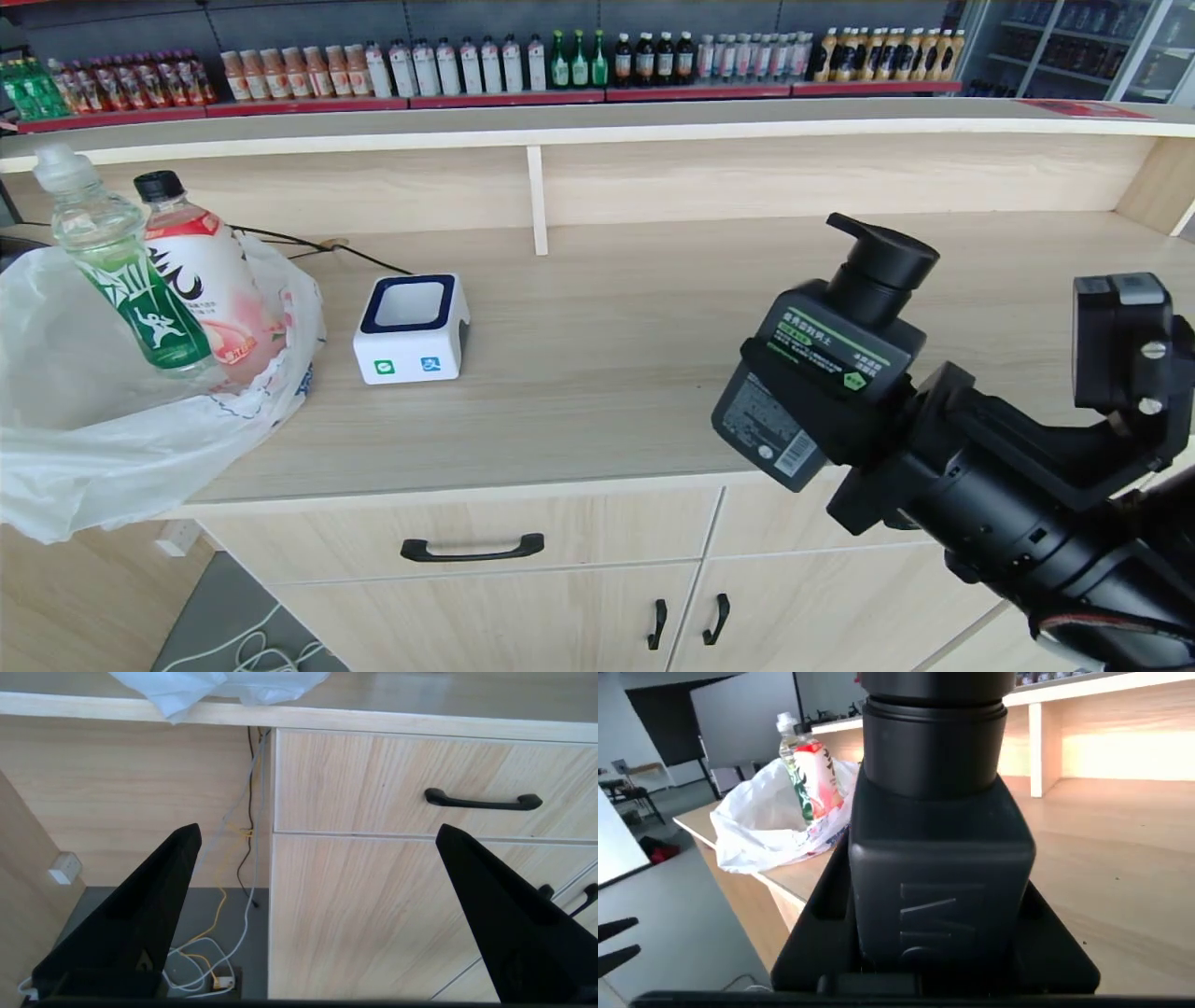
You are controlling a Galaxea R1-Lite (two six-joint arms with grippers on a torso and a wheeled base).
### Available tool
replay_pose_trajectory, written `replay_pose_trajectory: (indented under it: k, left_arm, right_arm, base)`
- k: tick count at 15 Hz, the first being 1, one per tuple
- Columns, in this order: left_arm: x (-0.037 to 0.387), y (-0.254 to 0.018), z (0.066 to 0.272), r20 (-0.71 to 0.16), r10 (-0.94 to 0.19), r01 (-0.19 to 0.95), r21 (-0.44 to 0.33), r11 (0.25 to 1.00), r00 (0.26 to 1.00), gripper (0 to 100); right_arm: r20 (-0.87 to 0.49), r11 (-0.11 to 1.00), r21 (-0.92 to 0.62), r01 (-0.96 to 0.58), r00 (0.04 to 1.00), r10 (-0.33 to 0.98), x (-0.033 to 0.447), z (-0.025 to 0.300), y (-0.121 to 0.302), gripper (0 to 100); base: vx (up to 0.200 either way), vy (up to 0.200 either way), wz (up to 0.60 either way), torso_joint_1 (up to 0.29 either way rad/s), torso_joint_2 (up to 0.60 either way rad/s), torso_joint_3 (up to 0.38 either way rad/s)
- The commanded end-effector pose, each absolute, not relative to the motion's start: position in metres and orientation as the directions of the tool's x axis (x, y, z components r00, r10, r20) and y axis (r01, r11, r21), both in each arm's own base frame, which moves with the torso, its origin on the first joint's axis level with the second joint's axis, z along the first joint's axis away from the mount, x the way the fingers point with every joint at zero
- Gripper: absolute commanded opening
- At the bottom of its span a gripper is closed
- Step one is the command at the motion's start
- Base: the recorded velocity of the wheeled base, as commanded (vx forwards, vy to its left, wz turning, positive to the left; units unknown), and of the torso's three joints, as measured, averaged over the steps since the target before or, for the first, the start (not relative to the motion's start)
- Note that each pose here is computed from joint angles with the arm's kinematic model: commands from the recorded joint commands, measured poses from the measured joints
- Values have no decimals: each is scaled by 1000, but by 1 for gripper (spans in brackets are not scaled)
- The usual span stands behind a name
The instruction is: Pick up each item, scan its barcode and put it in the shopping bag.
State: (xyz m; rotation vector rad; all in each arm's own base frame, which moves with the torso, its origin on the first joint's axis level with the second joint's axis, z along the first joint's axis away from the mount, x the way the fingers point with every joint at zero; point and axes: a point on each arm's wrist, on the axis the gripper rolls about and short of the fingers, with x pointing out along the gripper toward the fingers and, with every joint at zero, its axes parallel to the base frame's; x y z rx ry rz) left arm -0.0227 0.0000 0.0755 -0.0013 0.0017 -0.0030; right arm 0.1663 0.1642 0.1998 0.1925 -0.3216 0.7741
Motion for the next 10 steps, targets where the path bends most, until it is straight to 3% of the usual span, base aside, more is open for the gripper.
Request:
replay_pose_trajectory:
  k: [1,5,8,10]
  left_arm:
    - [-23,0,76,-2,-3,3,-2,1000,1000,100]
    - [-23,0,76,-2,-3,3,-2,1000,1000,100]
    - [-23,0,76,-2,-3,3,-2,1000,1000,100]
    - [-23,0,76,-2,-3,3,-2,1000,1000,100]
  right_arm:
    - [348,736,29,-676,697,627,175,198,159,0]
    - [353,756,26,-654,714,605,182,199,157,0]
    - [348,761,26,-648,719,601,181,198,154,0]
    - [351,768,26,-640,725,592,183,199,152,0]
  base:
    - [0,0,0,0,0,0]
    - [0,0,0,0,0,0]
    - [0,0,600,1,1,-1]
    - [0,0,0,0,0,0]
